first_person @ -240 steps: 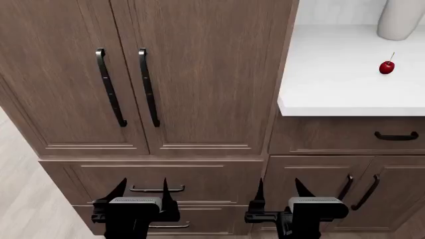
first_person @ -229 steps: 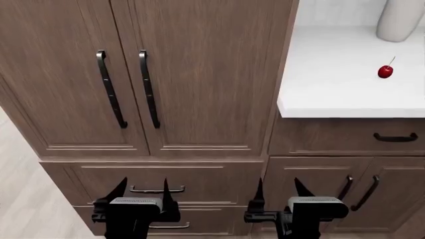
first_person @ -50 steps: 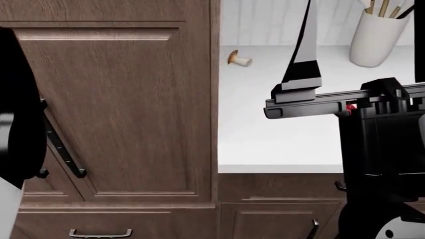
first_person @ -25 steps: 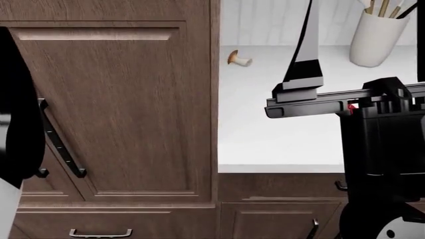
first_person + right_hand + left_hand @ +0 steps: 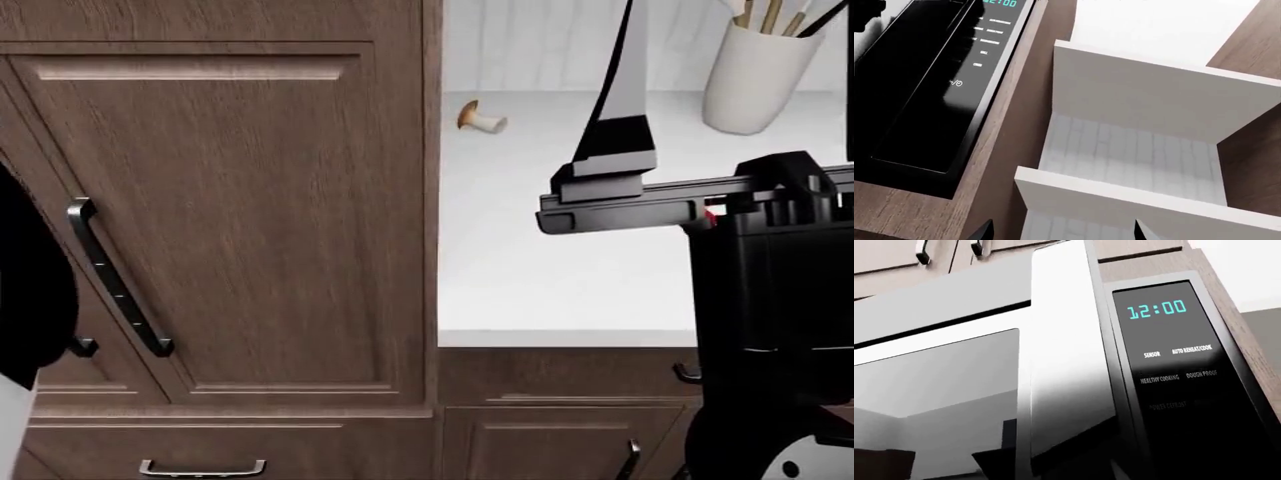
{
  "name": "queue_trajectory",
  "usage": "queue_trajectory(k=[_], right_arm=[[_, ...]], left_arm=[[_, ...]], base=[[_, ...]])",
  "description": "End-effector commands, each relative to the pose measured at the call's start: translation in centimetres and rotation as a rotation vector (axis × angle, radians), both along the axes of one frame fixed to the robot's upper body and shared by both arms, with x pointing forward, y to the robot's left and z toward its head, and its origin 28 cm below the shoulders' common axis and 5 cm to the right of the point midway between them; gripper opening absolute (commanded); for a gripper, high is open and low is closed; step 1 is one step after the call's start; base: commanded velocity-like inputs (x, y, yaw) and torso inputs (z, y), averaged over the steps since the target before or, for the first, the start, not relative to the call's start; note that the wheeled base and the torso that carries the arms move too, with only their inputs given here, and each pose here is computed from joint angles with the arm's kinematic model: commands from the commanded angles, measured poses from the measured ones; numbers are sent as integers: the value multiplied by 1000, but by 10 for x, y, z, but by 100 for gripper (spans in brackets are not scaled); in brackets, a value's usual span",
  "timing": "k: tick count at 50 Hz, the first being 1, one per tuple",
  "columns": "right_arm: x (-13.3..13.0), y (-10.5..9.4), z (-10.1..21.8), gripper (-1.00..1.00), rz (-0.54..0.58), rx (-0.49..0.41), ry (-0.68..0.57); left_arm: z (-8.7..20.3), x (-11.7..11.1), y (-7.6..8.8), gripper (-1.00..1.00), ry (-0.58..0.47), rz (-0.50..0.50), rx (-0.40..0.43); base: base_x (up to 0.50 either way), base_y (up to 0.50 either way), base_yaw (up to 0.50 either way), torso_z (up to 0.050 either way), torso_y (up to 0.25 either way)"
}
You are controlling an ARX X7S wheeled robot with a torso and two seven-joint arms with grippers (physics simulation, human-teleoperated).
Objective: Open the microwave door
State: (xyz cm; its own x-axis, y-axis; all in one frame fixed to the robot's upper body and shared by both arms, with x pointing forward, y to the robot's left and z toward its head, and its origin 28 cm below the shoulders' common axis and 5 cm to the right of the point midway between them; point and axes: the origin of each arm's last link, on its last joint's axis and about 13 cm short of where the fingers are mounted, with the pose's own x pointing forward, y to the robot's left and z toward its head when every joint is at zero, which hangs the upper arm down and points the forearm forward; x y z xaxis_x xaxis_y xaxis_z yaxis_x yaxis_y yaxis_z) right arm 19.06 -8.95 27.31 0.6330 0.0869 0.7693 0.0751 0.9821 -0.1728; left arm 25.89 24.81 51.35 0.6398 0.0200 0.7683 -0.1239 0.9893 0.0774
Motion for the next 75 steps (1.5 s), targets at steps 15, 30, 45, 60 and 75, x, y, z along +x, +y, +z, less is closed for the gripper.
queue_trajectory(k=[15,30,45,60,75], right_arm=[[0,1,2,100,3,0,-8],[0,2,2,100,1,-6,-6],[0,1,1,100,-4,-8,-6],[0,1,3,100,-7,-11,-10],[1,2,5,100,-6,-14,-14]], left_arm=[[-6,-67,-19,-100,-124,-163,110],[-9,-63,-17,100,-114,-157,111],[-10,-62,-12,100,-114,-127,109],[-5,-65,4,100,-121,-35,107],[-1,-67,19,100,-125,34,86]], base=[[-1,-3,-4,0,2],[-1,-3,-4,0,1],[0,0,0,0,1],[0,0,0,0,1],[0,0,0,0,0]])
